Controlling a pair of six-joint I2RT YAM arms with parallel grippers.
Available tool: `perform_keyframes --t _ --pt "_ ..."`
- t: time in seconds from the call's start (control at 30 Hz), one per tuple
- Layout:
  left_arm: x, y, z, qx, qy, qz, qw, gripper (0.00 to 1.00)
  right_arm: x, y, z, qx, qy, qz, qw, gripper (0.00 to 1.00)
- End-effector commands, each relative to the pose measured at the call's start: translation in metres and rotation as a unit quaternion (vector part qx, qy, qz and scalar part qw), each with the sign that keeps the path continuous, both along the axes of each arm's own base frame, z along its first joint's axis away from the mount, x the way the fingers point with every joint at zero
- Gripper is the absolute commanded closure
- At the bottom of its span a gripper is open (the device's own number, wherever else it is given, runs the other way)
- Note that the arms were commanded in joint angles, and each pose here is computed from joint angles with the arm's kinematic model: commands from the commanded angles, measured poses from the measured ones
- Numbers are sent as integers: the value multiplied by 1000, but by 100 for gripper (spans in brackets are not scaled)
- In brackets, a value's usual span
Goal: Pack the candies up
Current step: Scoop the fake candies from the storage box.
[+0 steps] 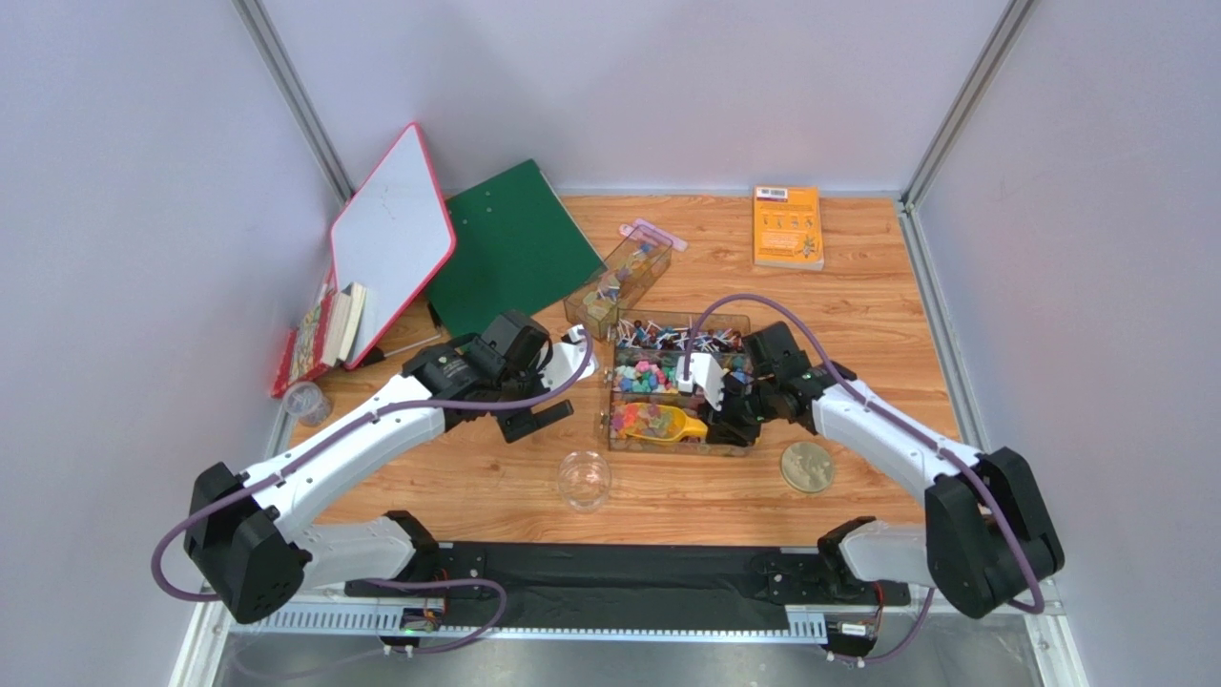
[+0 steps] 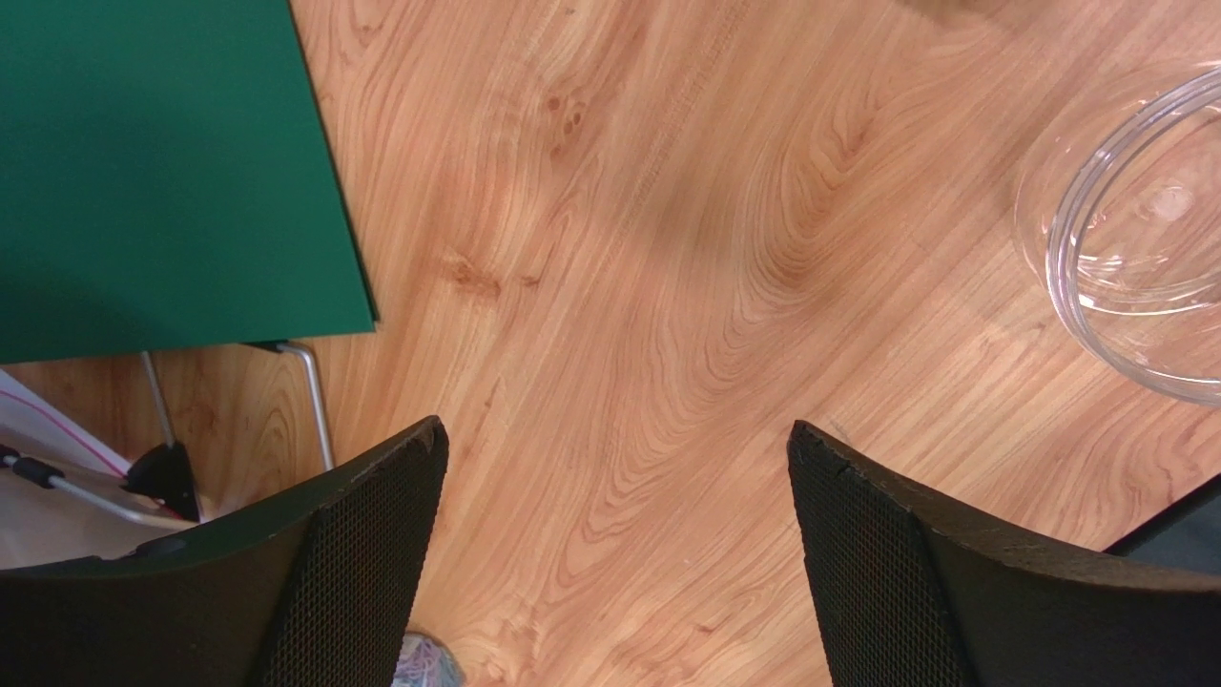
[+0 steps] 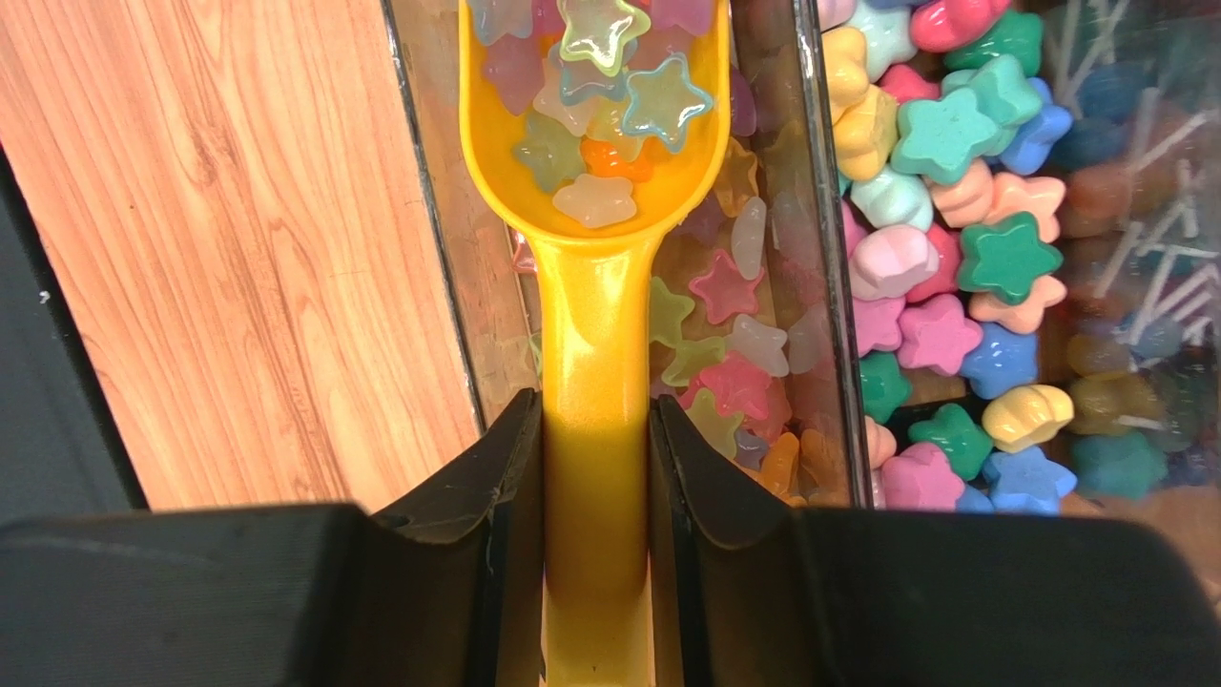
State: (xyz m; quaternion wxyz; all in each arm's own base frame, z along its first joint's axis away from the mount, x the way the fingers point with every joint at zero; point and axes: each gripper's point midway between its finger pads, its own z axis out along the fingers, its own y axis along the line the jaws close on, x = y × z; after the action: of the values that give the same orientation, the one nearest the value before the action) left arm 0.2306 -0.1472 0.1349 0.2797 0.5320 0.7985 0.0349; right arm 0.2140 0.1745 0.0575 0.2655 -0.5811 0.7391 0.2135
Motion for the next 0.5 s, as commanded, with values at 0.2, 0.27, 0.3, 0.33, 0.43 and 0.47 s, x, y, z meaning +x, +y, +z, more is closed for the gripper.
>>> perform_keyframes --t 0.2,0.27,0.3,0.33,0.43,0.47 --pt "14 -2 20 8 -30 -12 999 7 20 9 48 79 -104 -6 991 100" --pt "16 -2 22 12 -33 -14 999 7 14 8 50 85 -107 0 991 100" --pt "16 -2 22 14 -34 -14 999 7 13 8 50 86 -110 2 990 100" --pt "17 -1 24 15 -35 -15 999 7 11 7 50 87 -111 4 990 100" --pt "19 0 27 22 -38 -15 999 7 7 5 51 95 -115 5 989 100" --pt "21 1 30 26 -43 -14 999 7 4 7 53 102 -115 9 988 100"
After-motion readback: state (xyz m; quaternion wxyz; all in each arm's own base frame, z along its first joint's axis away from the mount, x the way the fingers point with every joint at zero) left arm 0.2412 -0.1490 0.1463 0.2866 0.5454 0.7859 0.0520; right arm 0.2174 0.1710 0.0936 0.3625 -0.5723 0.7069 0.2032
